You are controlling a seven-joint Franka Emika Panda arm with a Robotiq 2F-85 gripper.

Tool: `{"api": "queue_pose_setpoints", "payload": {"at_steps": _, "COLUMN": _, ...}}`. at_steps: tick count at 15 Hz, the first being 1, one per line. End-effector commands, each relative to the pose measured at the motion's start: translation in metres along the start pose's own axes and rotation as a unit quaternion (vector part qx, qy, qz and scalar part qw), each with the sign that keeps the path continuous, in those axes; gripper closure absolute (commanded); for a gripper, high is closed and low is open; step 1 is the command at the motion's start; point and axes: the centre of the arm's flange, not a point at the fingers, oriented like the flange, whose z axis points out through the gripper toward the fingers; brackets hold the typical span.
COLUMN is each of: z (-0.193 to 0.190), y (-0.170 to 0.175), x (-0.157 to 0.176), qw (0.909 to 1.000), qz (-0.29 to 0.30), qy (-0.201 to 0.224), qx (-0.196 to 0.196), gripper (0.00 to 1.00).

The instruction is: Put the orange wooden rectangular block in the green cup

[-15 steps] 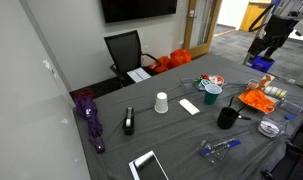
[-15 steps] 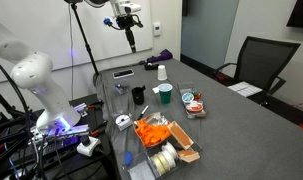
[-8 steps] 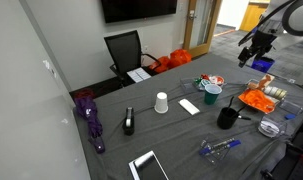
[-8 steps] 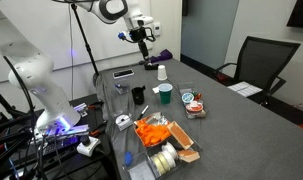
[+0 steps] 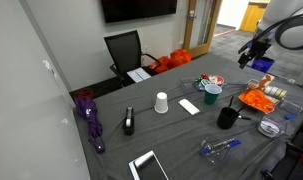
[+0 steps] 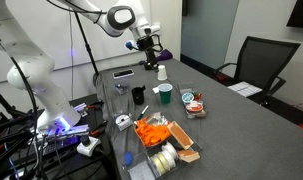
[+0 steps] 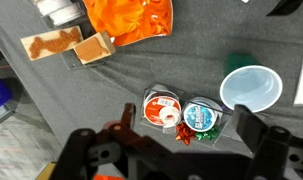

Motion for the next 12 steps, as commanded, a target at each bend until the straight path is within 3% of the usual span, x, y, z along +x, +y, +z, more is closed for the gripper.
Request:
{"api": "queue_pose_setpoints", "payload": {"at_steps": 1, "z": 0.028, "y": 0.01, "x": 0.005, "qw": 0.9993, "qz": -0.008, "qy": 0.016, "qx": -0.031, "gripper": 0.0}}
{"api": "queue_pose_setpoints", "payload": {"at_steps": 4, "z": 0.043, "y": 0.019, "x": 0.006, "qw": 0.9975, "qz": -0.017, "qy": 0.03, "qx": -0.062, "gripper": 0.0}}
{"api": "queue_pose_setpoints", "payload": {"at_steps": 5, "z": 0.027, "y": 0.014, "x": 0.002, "qw": 0.9987, "qz": -0.015, "qy": 0.017, "qx": -0.046, "gripper": 0.0}}
{"api": "queue_pose_setpoints", "payload": {"at_steps": 12, "z": 0.035, "y": 0.018, "x": 0.004, "qw": 0.9981, "qz": -0.016, "qy": 0.02, "qx": -0.055, "gripper": 0.0}}
